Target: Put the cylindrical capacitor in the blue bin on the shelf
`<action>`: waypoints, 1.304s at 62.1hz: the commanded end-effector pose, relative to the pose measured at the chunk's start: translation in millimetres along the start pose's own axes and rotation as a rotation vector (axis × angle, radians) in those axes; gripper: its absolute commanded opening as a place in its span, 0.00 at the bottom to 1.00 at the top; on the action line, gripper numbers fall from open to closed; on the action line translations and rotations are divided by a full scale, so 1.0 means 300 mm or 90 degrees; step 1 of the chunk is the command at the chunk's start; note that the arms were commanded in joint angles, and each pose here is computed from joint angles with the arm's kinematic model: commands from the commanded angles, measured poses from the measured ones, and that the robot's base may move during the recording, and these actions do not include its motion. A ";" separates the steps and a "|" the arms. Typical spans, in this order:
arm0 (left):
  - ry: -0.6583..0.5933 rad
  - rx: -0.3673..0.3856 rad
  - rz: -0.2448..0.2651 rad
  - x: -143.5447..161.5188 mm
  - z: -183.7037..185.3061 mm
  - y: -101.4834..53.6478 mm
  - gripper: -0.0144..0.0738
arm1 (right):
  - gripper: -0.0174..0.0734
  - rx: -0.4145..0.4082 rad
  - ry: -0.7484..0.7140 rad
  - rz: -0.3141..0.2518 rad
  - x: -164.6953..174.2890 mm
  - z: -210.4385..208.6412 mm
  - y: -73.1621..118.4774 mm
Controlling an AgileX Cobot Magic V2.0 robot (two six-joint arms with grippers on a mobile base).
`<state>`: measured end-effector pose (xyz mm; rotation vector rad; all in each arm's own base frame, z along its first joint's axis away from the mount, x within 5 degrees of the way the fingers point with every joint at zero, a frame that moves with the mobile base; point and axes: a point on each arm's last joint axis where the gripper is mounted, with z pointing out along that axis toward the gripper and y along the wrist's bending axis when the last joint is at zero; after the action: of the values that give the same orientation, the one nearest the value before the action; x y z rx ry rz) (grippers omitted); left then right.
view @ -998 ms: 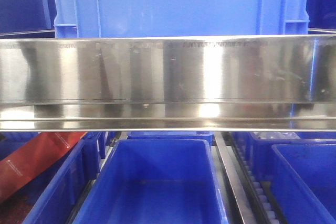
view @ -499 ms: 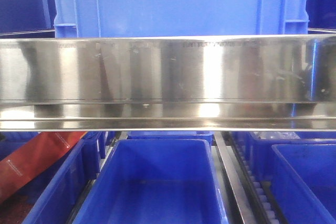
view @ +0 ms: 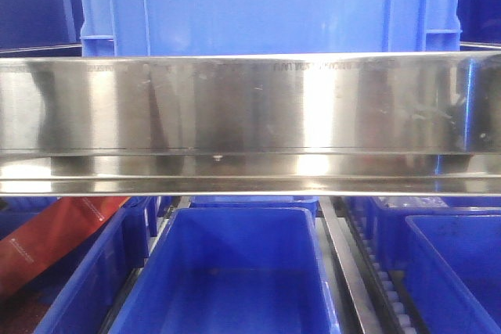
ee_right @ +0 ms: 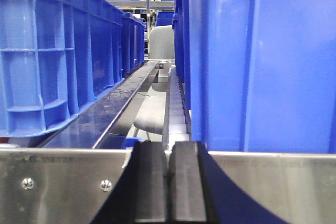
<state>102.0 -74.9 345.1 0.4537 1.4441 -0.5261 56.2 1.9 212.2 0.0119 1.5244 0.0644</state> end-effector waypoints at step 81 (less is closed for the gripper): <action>-0.029 -0.301 0.062 0.404 -0.290 0.095 0.04 | 0.01 0.003 -0.007 -0.003 -0.001 -0.001 -0.001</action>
<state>55.9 -9.1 212.4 0.1303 1.4852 -0.1186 56.2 1.8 211.8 0.0130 1.5270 0.0632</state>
